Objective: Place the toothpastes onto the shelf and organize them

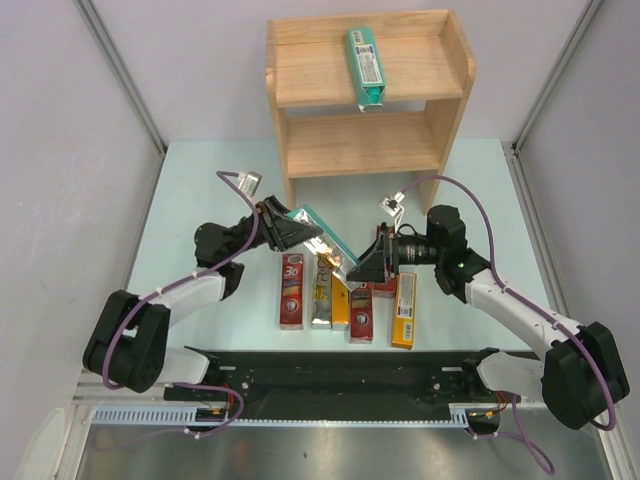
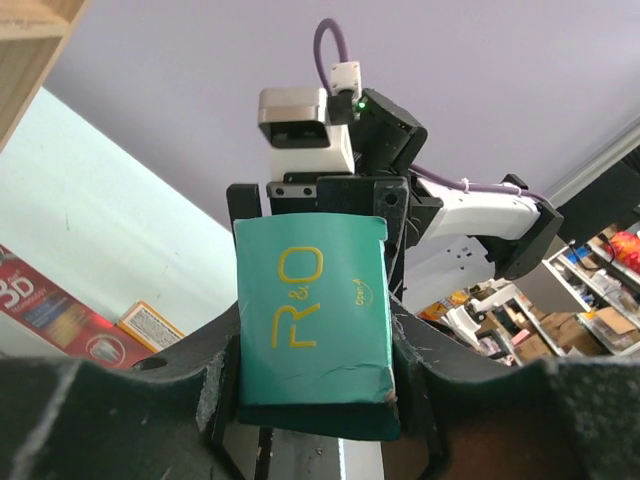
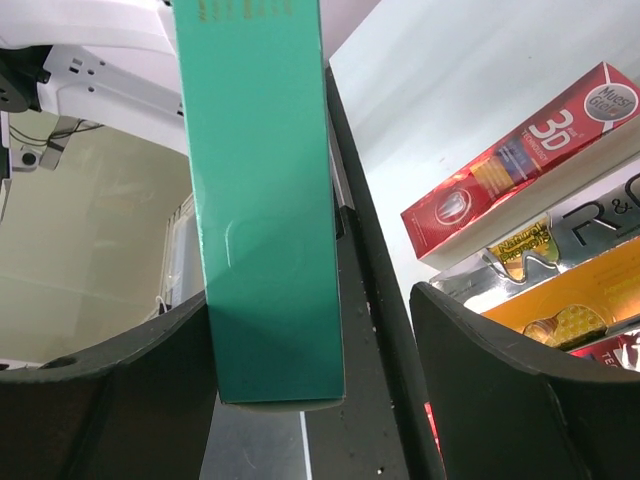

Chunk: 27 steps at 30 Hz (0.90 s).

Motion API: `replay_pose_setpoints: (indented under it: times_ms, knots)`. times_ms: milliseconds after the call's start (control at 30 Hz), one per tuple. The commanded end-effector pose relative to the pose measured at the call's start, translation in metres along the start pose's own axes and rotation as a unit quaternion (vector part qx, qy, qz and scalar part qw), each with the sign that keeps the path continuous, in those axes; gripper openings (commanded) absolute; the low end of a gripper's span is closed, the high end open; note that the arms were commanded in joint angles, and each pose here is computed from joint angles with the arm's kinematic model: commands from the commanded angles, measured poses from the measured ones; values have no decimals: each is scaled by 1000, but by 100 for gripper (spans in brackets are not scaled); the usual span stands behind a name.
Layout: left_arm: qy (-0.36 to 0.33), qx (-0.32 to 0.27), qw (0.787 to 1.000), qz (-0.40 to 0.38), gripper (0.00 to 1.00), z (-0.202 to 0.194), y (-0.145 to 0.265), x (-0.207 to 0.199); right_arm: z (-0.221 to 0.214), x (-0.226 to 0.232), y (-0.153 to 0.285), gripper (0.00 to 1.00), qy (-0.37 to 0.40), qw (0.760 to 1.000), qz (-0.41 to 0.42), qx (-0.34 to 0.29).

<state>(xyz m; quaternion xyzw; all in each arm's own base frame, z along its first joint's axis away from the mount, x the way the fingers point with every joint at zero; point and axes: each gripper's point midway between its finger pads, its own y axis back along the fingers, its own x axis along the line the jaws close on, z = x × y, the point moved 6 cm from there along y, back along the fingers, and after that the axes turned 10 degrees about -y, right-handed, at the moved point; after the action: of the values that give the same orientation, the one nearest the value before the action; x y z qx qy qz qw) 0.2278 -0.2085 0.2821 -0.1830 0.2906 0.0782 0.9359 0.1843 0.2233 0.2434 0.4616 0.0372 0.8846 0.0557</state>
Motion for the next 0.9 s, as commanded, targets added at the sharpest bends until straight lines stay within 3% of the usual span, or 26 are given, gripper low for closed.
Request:
replay_pose_setpoints:
  times_ms: [0, 133, 167, 233, 300, 400, 500, 533, 600, 733, 867]
  knots:
    - [-110, -48, 991, -67, 26, 37, -8, -35, -6, 4, 2, 77, 14, 1000, 3, 10]
    - [-115, -47, 990, -67, 27, 39, -9, -36, -5, 1, 2, 72, 9, 1000, -7, 3]
    - [-114, -46, 990, -66, 27, 38, -9, -35, -4, 2, 2, 67, 12, 1000, -6, 1]
    - [-112, -47, 990, -65, 27, 37, -8, -34, -4, 2, 1, 46, 8, 1000, -3, 2]
    - [-109, -47, 991, -62, 27, 35, -7, -32, -4, 2, 1, 39, 7, 1000, -1, 2]
    - [-110, -47, 991, -61, 36, 34, -7, -31, -4, 2, 0, 34, 6, 1000, -2, 2]
    - [-113, -42, 991, -59, 66, 33, -7, -30, -3, 4, 1, 30, 9, 1000, -2, -1]
    - [-117, -40, 991, -59, 86, 32, -6, -30, -2, 3, 2, 26, 10, 1000, -5, -5]
    - [-113, -38, 992, -52, 100, 28, -4, -27, 0, 3, 4, 20, 6, 1000, -9, -12]
    - [-133, -21, 991, -7, 100, 21, 1, -21, 6, -1, 12, 19, -2, 1000, -14, -22]
    - [-164, -12, 982, 93, 100, 19, 13, -10, 13, -1, 20, 20, -1, 999, -18, -38]
